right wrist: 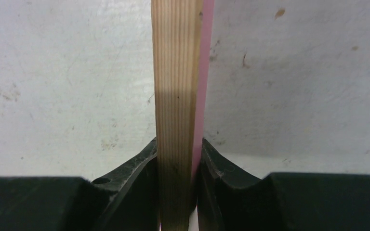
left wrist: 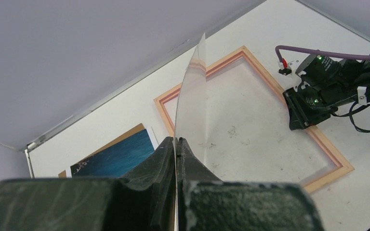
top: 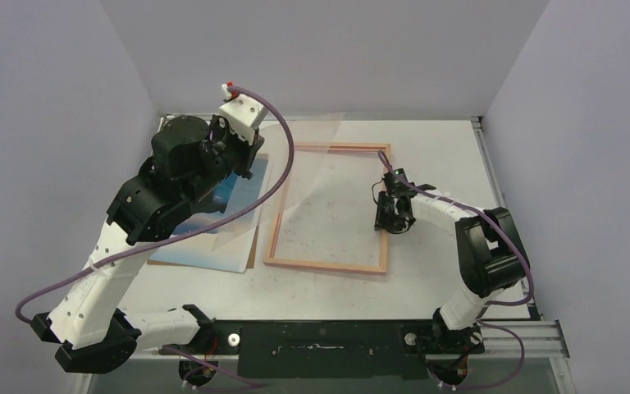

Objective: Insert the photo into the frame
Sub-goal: Place the photo frame at the center of the board.

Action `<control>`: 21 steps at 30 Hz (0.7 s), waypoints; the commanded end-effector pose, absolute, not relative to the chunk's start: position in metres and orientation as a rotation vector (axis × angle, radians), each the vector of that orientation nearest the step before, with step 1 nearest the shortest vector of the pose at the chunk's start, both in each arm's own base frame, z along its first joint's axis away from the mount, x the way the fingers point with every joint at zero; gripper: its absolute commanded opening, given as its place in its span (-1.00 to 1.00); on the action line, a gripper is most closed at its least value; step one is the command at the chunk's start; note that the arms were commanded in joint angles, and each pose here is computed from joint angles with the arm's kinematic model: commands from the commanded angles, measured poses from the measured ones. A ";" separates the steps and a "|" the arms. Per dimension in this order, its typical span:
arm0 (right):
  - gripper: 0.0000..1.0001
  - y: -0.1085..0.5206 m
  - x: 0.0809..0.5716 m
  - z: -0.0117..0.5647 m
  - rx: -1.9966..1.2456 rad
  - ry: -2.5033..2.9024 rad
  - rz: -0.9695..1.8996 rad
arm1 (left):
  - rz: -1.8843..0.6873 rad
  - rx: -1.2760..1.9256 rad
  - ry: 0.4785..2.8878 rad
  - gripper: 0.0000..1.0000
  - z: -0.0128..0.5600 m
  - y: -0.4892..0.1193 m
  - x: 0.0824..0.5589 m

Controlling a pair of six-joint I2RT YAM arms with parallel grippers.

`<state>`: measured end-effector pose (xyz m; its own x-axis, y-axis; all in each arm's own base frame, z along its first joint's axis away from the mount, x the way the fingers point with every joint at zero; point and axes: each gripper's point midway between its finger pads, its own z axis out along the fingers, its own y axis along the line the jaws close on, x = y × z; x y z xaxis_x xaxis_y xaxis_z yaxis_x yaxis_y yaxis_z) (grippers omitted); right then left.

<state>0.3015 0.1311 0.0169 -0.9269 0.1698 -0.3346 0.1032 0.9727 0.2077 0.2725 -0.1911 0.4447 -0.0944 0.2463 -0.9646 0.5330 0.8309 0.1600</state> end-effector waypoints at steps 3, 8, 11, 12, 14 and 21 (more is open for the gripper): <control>-0.39 0.101 0.328 0.023 0.073 2.705 -0.083 | -0.263 0.529 1.586 -1.00 0.474 -0.181 0.279; 0.14 0.094 0.329 0.022 0.045 2.697 -0.205 | -0.280 0.554 1.581 -1.00 0.474 -0.184 0.276; 0.49 0.102 0.331 0.026 0.058 2.684 -0.134 | -0.288 0.581 1.592 -1.00 0.468 -0.187 0.274; 0.56 0.106 0.332 0.031 0.070 2.671 -0.100 | -0.295 0.593 1.592 -1.00 0.466 -0.189 0.273; 0.72 0.112 0.338 0.047 0.107 2.632 -0.045 | -0.309 0.611 1.595 -1.00 0.464 -0.192 0.272; 1.00 0.143 0.352 0.176 0.356 2.348 0.415 | -0.371 0.660 1.614 -1.00 0.448 -0.203 0.265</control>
<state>0.3279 0.1167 0.0637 -0.8696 0.1369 -0.4744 0.1155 0.9905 0.0741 0.2712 -0.1974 0.4346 -0.0923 0.2578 -0.9618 0.5787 0.7999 0.1589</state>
